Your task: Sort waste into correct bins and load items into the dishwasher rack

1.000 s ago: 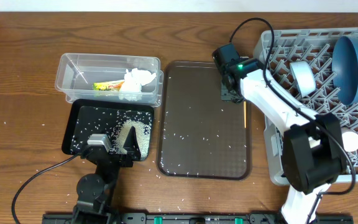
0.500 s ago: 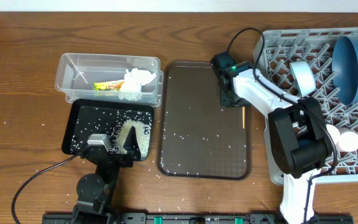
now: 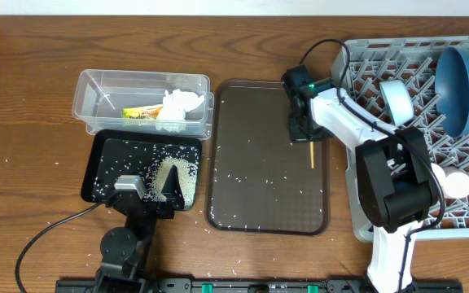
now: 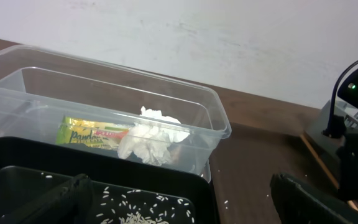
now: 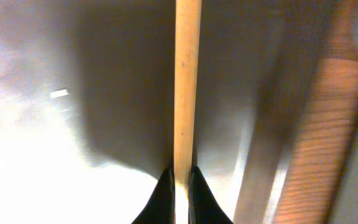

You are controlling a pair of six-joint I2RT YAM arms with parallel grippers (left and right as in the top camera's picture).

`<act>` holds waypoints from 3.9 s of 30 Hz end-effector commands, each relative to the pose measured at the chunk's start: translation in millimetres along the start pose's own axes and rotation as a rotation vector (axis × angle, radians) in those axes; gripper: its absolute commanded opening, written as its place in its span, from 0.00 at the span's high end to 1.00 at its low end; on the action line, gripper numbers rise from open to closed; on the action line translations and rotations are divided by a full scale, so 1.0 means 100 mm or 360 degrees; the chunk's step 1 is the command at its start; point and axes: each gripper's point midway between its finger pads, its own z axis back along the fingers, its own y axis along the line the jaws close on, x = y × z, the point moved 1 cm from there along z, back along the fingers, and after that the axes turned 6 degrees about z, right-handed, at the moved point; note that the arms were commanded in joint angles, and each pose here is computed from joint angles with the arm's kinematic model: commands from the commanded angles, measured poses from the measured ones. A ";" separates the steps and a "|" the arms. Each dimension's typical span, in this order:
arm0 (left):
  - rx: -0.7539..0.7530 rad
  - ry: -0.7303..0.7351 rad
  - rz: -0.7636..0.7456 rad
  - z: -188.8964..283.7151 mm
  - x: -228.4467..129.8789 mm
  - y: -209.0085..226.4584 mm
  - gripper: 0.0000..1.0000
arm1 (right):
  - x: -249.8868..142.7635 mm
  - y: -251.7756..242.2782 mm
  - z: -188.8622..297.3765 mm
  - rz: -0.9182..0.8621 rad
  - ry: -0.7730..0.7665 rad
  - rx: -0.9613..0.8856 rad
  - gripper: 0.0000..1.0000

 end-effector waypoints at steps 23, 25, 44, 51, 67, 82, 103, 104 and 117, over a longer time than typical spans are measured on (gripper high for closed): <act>0.0053 0.0056 -0.0007 -0.02 -0.15 0.10 0.06 | 0.22 -1.13 1.28 0.0243 -0.0520 0.0057 0.99; 0.0053 0.0056 -0.0007 -0.02 -0.15 0.10 0.06 | 0.16 -1.21 1.08 0.0221 -0.0421 0.0013 0.99; 0.0053 0.0056 -0.0007 -0.02 -0.15 0.10 0.06 | -0.14 -0.86 2.20 0.0184 -0.0747 0.0505 0.05; 0.0053 0.0056 -0.0007 -0.02 -0.15 0.10 0.06 | -0.69 -0.76 3.16 0.0293 -0.1157 0.0518 0.01; 0.0053 0.0056 -0.0007 -0.02 -0.15 0.10 0.06 | -1.87 -0.82 3.67 0.0172 -0.1346 0.0620 0.01; 0.0053 0.0056 -0.0007 -0.02 -0.15 0.10 0.06 | -1.88 -1.05 3.65 0.0288 -0.1480 0.0306 0.01; 0.0053 0.0056 -0.0007 -0.02 -0.15 0.10 0.06 | -1.73 -0.90 2.14 0.0224 -0.1931 0.0229 0.01; 0.0053 0.0056 -0.0007 -0.02 -0.15 0.10 0.06 | -1.73 -0.89 2.07 0.0222 -0.1947 0.0227 0.01; 0.0053 0.0056 -0.0007 -0.02 -0.15 0.10 0.06 | -1.55 -0.79 1.50 0.0204 -0.2090 0.0227 0.01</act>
